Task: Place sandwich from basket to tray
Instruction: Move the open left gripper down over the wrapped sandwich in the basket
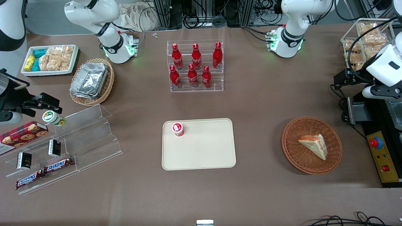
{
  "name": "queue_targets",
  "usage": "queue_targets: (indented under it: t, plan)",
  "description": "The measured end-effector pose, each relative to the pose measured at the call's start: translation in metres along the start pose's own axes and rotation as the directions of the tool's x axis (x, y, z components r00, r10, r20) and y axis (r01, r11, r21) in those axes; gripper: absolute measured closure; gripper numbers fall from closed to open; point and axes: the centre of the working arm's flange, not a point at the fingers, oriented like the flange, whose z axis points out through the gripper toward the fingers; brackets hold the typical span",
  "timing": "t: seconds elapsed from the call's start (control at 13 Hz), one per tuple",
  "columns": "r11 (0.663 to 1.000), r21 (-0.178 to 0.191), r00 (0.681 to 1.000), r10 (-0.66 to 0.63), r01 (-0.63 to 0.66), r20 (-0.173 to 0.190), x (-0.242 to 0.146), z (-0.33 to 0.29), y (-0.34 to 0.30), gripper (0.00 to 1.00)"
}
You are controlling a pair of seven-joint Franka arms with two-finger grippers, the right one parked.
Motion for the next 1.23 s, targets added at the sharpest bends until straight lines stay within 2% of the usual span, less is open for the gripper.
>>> queue_targets:
  t: [0.23,0.46,0.62,0.69,0.92,1.0,1.08,1.23]
  plan:
    - [1.0,-0.006,1.0,0.001,-0.001,0.006,0.002,0.004,0.001,0.0]
    - [0.999,-0.041,1.0,-0.003,0.004,0.012,0.018,0.024,0.0,0.0]
    - [0.997,-0.045,0.998,-0.056,0.055,-0.022,0.037,0.058,-0.005,0.0]
    - [0.991,-0.047,0.992,-0.125,0.123,-0.031,0.044,0.078,-0.008,0.0]
    - [0.964,-0.053,0.965,-0.262,0.26,-0.034,0.061,0.136,-0.017,0.0]
    - [0.953,-0.057,0.952,-0.301,0.298,-0.049,0.065,0.155,-0.026,0.0]
    - [0.932,-0.062,0.931,-0.361,0.357,-0.061,0.068,0.174,-0.033,0.0]
    - [0.856,-0.067,0.855,-0.516,0.512,-0.047,0.068,0.209,-0.04,0.0]
